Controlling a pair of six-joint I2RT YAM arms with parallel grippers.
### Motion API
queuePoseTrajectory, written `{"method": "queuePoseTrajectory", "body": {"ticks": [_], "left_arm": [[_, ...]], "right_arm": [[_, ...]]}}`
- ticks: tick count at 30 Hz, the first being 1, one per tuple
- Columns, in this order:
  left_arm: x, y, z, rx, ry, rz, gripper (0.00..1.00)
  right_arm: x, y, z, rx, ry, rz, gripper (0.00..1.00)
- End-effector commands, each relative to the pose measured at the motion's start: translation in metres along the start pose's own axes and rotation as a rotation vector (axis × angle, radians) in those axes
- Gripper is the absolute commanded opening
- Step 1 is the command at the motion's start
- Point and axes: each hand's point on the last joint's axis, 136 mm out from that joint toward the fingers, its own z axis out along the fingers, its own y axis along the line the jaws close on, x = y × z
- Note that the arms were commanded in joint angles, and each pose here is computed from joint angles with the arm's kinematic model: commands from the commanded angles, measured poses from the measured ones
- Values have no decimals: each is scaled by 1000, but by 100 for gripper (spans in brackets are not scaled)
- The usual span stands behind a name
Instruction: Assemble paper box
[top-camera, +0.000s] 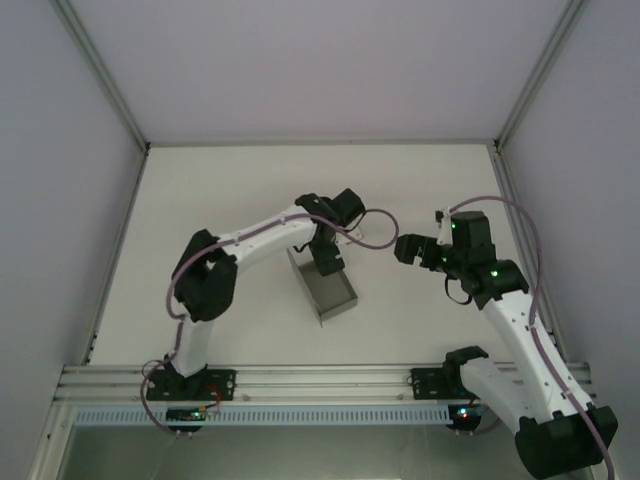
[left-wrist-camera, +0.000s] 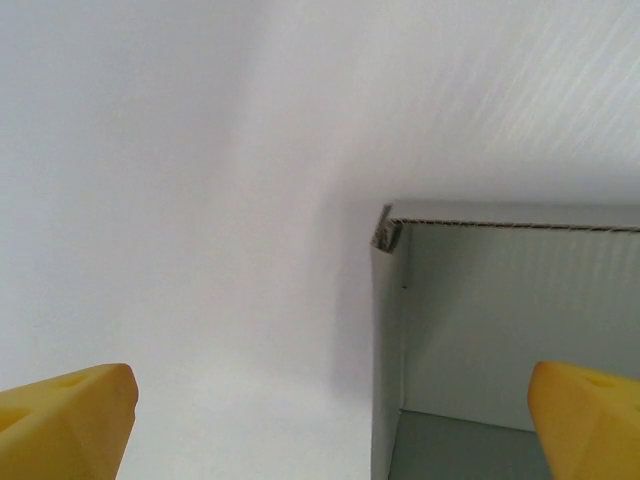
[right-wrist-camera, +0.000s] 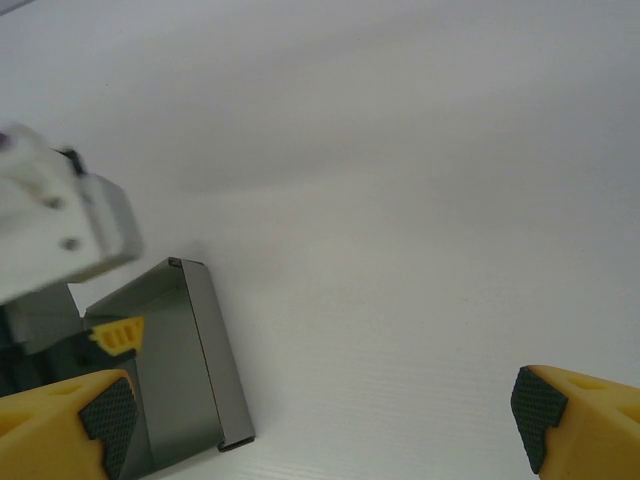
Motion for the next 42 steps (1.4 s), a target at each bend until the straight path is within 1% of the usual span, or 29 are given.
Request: {"method": "queuePoseTrajectory", "body": {"ticks": [1,3,5,6,8,10,12,14,16,18,19,21,23,25,27,30,33,35,37,40,42], "left_arm": [[-26,25,-52,-40,-188,-68,99],[-29,43,-69,-74,-250,-140,100],[-27,64,-82,-107,-291,-233,99],[-22,77,-87,-121,-306,-296,99],[-7,107,-96,-172,-319,-453,99],[19,136,-103,-204,-317,-638,99],[52,156,-107,-201,-322,-815,99],[85,167,-105,-185,-338,-963,99],[120,169,-99,-184,-331,-1082,99],[155,165,-94,-196,-306,-1176,99],[169,160,-91,-198,-294,-1204,99],[192,149,-86,-198,-278,-1253,99],[212,137,-81,-207,-261,-1287,99],[226,128,-80,-216,-247,-1319,99],[237,120,-79,-218,-236,-1339,99],[247,113,-80,-228,-229,-1348,99],[252,111,-81,-238,-226,-1348,99],[252,111,-81,-240,-228,-1351,99],[252,112,-81,-242,-226,-1352,99],[250,114,-79,-239,-223,-1350,99],[249,114,-78,-232,-214,-1342,99]], "right_arm": [[-8,7,-5,-35,-34,-23,99],[-12,9,-6,-42,-40,-34,99],[-15,11,-5,-45,-43,-56,100],[-21,16,-4,-64,-64,-77,99],[-23,28,1,-121,-54,-129,99],[-19,48,12,-197,-16,-241,99],[-6,67,30,-235,63,-405,99],[8,82,51,-225,163,-604,99],[27,100,76,-236,276,-869,99],[45,110,99,-284,364,-1065,99],[55,111,110,-323,404,-1126,100],[55,127,127,-429,404,-1232,99],[58,135,147,-480,429,-1328,99],[66,141,162,-512,495,-1388,99],[72,144,175,-543,557,-1401,99],[75,149,200,-546,556,-1413,97],[79,155,213,-560,579,-1414,91],[87,156,218,-576,626,-1404,84],[90,154,225,-560,648,-1385,72],[91,153,231,-543,649,-1331,58],[86,150,237,-491,640,-1286,46]]}}
